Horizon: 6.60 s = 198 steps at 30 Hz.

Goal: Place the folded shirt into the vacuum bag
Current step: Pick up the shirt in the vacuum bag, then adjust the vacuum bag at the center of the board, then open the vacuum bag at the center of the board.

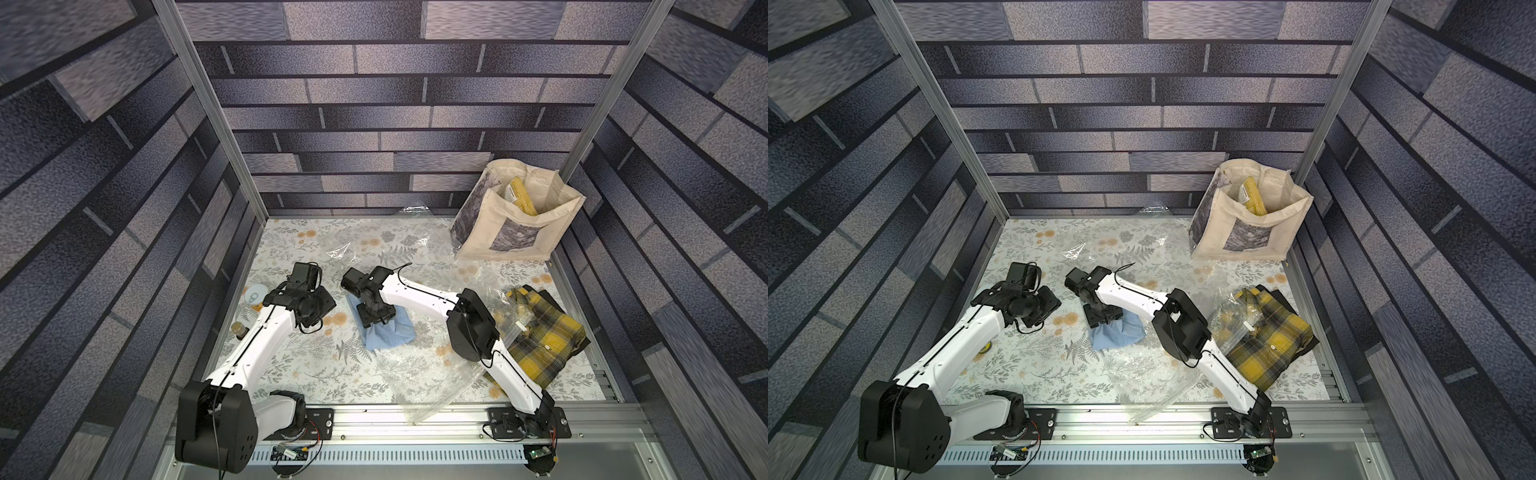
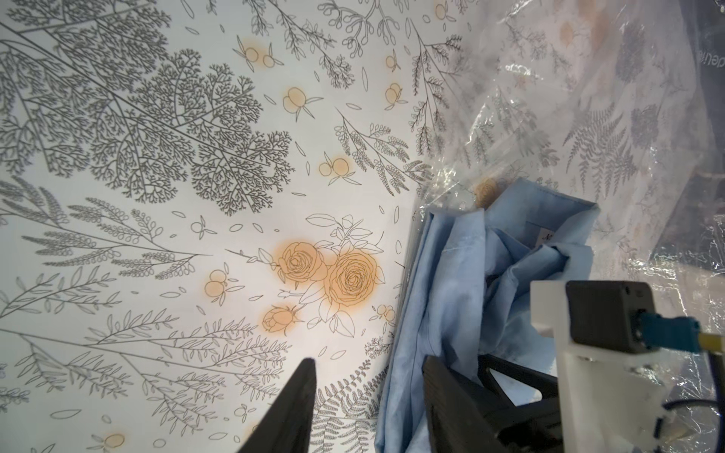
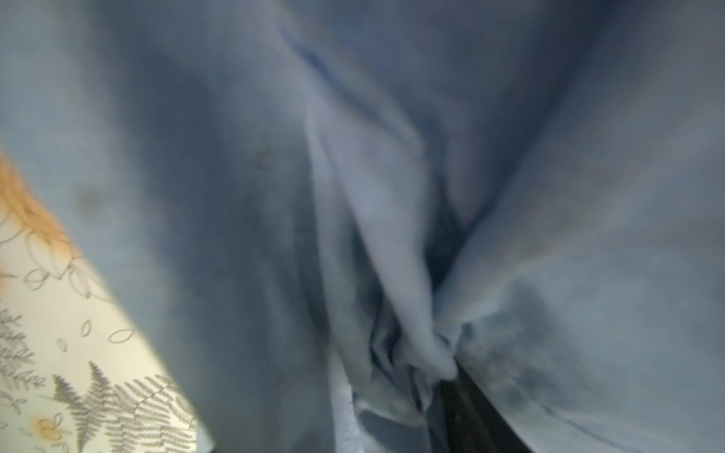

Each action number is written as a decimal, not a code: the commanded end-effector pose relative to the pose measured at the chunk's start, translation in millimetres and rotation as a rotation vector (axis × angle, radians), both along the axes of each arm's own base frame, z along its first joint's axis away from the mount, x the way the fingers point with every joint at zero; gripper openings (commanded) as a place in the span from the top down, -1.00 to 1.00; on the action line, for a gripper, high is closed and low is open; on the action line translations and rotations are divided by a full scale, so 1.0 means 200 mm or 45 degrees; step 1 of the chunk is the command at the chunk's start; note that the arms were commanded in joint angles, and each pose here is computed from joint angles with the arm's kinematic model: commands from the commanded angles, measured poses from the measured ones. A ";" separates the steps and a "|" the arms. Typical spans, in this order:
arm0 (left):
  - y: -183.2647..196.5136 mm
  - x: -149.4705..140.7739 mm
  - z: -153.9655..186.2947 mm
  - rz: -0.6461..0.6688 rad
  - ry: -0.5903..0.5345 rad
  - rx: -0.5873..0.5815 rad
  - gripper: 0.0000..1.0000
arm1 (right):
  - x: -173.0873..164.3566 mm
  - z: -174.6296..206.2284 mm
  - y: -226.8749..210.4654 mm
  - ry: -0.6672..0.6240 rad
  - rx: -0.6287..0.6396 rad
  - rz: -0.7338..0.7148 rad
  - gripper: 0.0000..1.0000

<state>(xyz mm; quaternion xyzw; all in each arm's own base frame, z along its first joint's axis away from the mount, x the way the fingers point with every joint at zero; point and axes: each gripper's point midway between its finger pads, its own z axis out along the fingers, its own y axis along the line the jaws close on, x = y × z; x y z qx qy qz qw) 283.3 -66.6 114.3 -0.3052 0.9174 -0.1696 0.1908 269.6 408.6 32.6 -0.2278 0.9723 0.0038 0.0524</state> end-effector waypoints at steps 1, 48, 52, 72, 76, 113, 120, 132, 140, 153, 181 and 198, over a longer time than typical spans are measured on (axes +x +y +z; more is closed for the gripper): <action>0.01 -0.02 0.02 -0.027 0.009 0.020 0.06 | -0.08 -0.20 -0.19 0.126 -0.259 -0.012 -0.01; -0.55 -0.19 -0.26 -0.405 0.231 0.013 -0.25 | 0.22 0.80 -0.57 -0.144 0.330 -0.315 1.00; -0.60 -0.18 -0.33 -0.430 0.268 0.021 -0.13 | 0.17 0.62 -0.70 -0.112 0.167 -0.305 1.00; -0.29 0.18 -0.34 -0.258 0.198 0.064 1.00 | 0.33 0.07 -0.09 0.134 0.462 -0.357 1.00; -0.12 0.30 -0.30 -0.164 0.171 0.083 0.98 | 0.48 0.16 0.02 0.061 0.478 -0.250 1.00; -1.43 -0.59 -0.09 -1.878 -0.147 0.851 -0.85 | 0.59 0.54 -0.94 -0.117 0.452 -0.503 1.00; -1.46 -0.70 -0.13 -2.025 -0.159 0.873 -0.87 | 0.61 0.54 -0.94 -0.118 0.450 -0.504 1.00; -1.05 -0.51 -0.19 -1.810 0.000 0.928 -0.38 | 0.67 0.47 -0.98 -0.130 0.374 -0.500 1.00; -1.03 -0.55 -0.21 -1.786 -0.075 0.833 -0.09 | 0.72 0.67 -0.91 -0.173 0.480 -0.472 1.00; -0.96 -0.69 -0.28 -1.841 -0.016 0.883 -0.36 | 0.69 0.67 -0.93 -0.161 0.461 -0.467 1.00; -1.18 -0.22 -0.27 -1.647 -0.094 0.672 0.93 | 1.19 0.25 -0.50 -0.081 0.546 -0.406 1.00; -1.14 0.01 0.16 -1.479 -0.233 0.523 0.94 | 0.36 1.46 -0.95 -0.395 0.783 -0.312 1.00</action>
